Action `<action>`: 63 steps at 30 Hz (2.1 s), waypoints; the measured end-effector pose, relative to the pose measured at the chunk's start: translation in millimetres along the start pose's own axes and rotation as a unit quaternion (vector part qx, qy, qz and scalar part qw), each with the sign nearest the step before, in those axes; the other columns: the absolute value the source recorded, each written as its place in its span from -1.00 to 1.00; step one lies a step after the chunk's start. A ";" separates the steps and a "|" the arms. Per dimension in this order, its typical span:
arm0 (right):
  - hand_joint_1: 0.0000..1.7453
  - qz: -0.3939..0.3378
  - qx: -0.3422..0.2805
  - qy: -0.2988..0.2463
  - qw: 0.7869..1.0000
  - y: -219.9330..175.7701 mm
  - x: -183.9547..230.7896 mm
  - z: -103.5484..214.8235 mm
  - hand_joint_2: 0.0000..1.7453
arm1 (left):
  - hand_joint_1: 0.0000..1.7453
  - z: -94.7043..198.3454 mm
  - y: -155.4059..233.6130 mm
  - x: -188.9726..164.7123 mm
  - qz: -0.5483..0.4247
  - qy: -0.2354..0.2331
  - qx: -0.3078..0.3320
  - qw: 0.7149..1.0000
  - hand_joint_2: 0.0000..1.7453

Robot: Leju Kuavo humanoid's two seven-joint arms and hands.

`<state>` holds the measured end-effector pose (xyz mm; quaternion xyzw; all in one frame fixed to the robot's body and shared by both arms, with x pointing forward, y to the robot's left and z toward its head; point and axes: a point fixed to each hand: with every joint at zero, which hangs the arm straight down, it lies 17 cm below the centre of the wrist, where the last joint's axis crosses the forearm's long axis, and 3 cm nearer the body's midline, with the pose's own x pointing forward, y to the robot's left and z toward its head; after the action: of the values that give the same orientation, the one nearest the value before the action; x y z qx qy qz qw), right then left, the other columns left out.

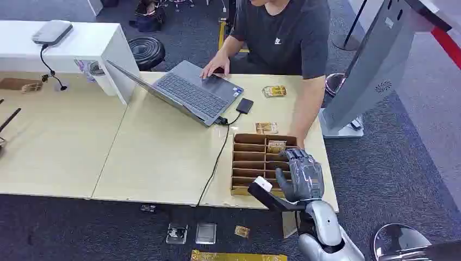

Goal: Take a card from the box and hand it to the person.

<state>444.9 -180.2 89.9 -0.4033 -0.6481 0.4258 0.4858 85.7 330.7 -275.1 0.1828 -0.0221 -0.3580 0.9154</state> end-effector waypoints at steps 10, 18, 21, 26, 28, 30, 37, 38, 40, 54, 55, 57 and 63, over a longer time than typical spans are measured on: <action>-0.10 0.002 0.006 -0.004 1.000 6.0 2.4 -0.4 1.00 | -1.00 0.0 -0.2 -0.6 0.000 0.002 0.000 1.000 1.00; -0.10 0.003 0.008 -0.006 1.000 9.3 3.9 -2.9 1.00 | -1.00 0.0 -0.1 -0.6 -0.001 0.002 0.000 1.000 1.00; -0.14 0.004 0.010 -0.006 1.000 11.1 3.7 -3.7 1.00 | -1.00 0.0 -0.1 -0.9 -0.001 0.003 0.000 1.000 1.00; -0.18 0.002 0.015 -0.007 1.000 15.2 4.9 -3.8 1.00 | -1.00 0.0 -0.1 -1.1 -0.001 0.003 0.000 1.000 1.00; 0.28 0.002 0.016 -0.007 1.000 16.6 4.9 -4.1 1.00 | -1.00 0.0 -0.1 -1.1 -0.001 0.003 0.000 1.000 1.00; 1.00 0.002 0.018 -0.006 1.000 17.9 5.0 -4.7 1.00 | -1.00 0.0 0.0 -1.1 -0.002 0.003 0.000 1.000 1.00; 0.96 -0.001 0.018 -0.008 1.000 19.6 6.3 -8.4 1.00 | -1.00 0.0 0.1 -1.0 -0.003 0.003 0.000 1.000 1.00; 0.88 0.000 0.018 -0.009 1.000 19.4 6.1 -9.3 1.00 | -1.00 0.0 0.1 -0.8 -0.003 0.002 0.000 1.000 1.00; 0.88 0.001 0.017 -0.009 1.000 19.1 5.8 -10.5 1.00 | -1.00 0.0 0.1 -1.0 -0.003 0.003 0.000 1.000 1.00; 0.82 -0.001 0.014 -0.005 1.000 20.6 4.7 -13.6 1.00 | -1.00 0.2 -0.3 -0.2 -0.004 0.002 0.000 1.000 1.00; 0.78 0.001 0.012 -0.006 1.000 19.7 5.1 -13.9 1.00 | -1.00 0.2 -0.2 -0.4 -0.004 0.002 0.001 1.000 1.00; 0.78 0.003 0.008 -0.006 1.000 17.0 6.4 -14.8 1.00 | -1.00 0.2 -0.1 -0.3 -0.004 0.002 0.001 1.000 1.00; 0.70 0.004 -0.011 -0.011 1.000 2.3 13.5 -16.3 1.00 | -1.00 0.2 -0.3 -0.3 -0.004 0.002 0.001 1.000 1.00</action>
<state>458.3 -164.3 94.2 -0.4060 -0.6565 0.4253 0.4724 85.2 330.7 -275.0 0.1841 -0.0202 -0.3617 0.9137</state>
